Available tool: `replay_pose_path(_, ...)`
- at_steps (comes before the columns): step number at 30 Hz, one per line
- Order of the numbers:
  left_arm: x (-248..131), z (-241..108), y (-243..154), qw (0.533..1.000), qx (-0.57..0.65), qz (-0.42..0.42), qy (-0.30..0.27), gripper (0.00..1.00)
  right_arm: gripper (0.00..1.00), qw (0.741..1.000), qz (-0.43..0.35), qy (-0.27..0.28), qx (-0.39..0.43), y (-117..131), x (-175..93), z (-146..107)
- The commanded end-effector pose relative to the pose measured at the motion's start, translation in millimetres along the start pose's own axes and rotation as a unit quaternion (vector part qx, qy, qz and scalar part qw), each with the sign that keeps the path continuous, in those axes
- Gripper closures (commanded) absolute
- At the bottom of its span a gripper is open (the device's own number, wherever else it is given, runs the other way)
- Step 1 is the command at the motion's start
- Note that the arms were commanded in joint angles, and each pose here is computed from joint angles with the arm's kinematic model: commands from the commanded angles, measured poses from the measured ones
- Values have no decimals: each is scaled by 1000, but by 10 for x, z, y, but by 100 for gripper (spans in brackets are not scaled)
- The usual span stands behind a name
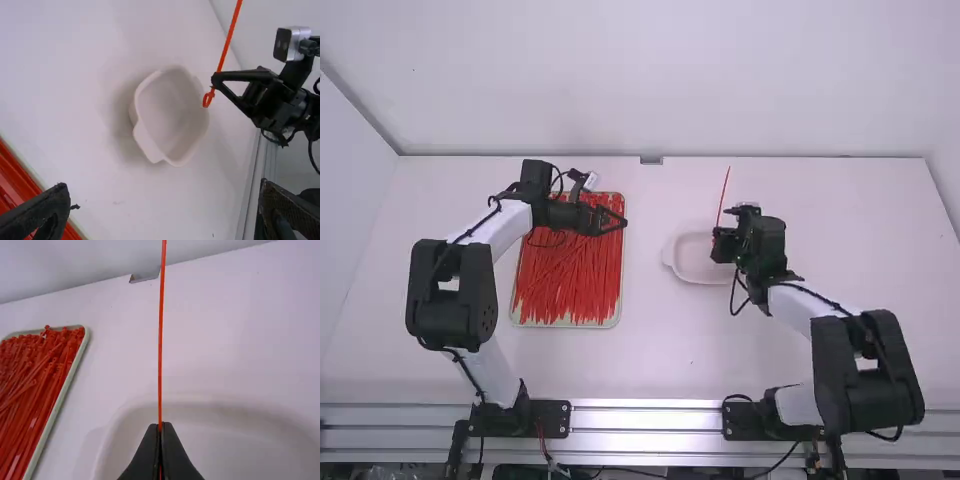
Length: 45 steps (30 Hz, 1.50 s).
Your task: Fasten the cable tie
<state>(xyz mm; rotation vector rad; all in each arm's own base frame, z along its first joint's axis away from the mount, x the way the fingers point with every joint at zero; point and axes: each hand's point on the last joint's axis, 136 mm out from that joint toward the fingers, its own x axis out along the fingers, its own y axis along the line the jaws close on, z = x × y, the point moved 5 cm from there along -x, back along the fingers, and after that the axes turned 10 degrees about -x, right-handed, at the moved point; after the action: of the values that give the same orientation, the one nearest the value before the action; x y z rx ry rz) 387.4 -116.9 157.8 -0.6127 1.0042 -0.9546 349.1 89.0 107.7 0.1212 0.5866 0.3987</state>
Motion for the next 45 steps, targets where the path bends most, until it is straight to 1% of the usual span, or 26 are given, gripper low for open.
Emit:
replay_pose_path(1,-1,53,-88,1000,22,-13,-2,1,100,1000,-12,13,20,-69,108,-130)
replay_pose_path(6,0,56,-90,1000,23,-13,-2,1,100,999,-9,12,31,-109,238,-218)
replay_pose_path(10,0,56,-89,1000,23,-13,-2,1,100,1000,-3,9,29,-95,269,-229)
replay_pose_path(30,0,68,-77,1000,30,-7,-4,1,100,999,-3,8,31,-117,262,-224)
replay_pose_path(32,-1,58,-78,999,36,-8,-3,1,91,999,-4,8,31,-118,262,-224)
replay_pose_path(35,0,56,-76,999,35,-7,-2,1,81,999,-5,8,31,-120,262,-223)
replay_pose_path(36,0,56,-76,999,35,-7,-2,1,75,999,-5,8,31,-120,262,-223)
replay_pose_path(37,0,56,-76,999,35,-7,-2,1,74,999,-5,8,31,-120,262,-223)
replay_pose_path(38,-1,55,-75,999,35,-7,-2,1,51,999,-5,8,31,-120,262,-222)
replay_pose_path(39,0,52,-73,999,34,-6,-2,1,0,999,-5,8,31,-120,262,-223)
replay_pose_path(45,-1,37,-8,999,28,20,1,1,0,1000,-4,7,30,-119,261,-217)
